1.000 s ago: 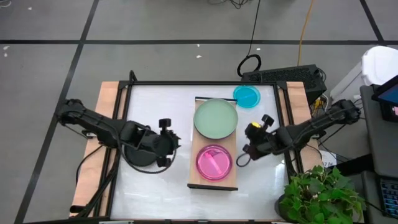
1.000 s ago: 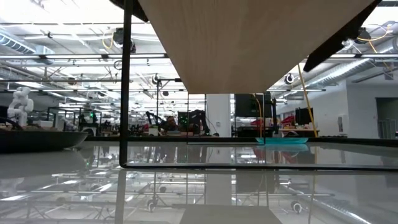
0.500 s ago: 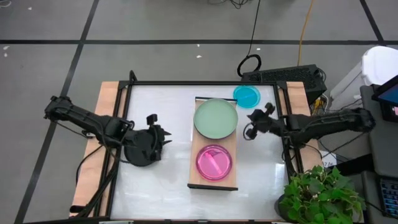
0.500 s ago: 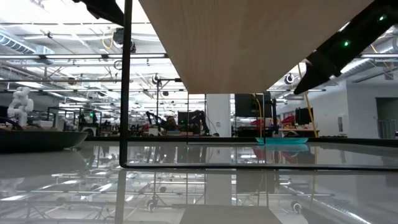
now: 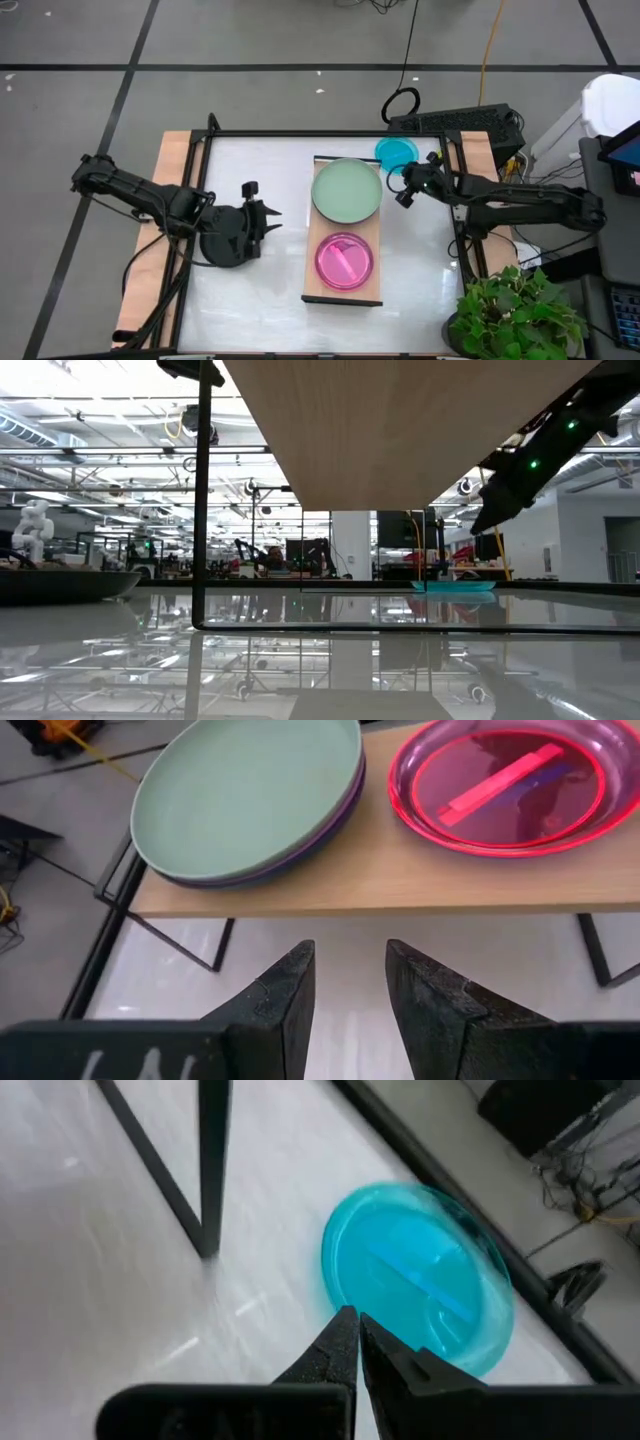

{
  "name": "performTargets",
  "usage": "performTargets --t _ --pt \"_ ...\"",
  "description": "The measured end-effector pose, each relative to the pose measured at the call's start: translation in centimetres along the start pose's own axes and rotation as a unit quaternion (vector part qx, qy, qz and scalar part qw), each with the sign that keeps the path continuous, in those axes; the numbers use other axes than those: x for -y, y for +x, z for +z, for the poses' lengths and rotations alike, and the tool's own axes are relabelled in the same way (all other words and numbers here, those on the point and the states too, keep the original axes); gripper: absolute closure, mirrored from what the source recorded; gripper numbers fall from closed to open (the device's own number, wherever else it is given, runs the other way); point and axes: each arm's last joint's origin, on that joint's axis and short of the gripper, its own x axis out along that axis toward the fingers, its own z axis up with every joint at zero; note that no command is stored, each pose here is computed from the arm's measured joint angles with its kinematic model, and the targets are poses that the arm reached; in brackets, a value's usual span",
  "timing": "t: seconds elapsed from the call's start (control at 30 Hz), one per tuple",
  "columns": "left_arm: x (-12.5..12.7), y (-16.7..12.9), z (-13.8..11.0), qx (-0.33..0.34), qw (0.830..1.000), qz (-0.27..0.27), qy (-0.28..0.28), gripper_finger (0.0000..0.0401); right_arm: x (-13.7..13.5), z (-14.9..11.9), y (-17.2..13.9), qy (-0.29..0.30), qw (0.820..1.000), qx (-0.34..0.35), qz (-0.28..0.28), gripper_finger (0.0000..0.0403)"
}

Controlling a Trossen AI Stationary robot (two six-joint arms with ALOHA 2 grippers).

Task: Place and stack plates onto a shelf
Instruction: Stack the blue transparent plate on top of the pink transparent plate on the shelf

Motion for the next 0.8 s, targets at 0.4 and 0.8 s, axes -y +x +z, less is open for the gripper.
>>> performTargets --t 0.4,0.8 --pt "-0.4 0.2 0.1 0.004 1.0 0.007 0.029 0.027 -0.3 -0.4 2.4 -0.005 0.999 -0.05 -0.011 0.0403" --pt "-0.4 0.2 0.5 0.023 0.999 0.007 0.031 0.027 -0.9 -1.3 4.0 -0.095 0.99 -0.104 0.002 0.0392"
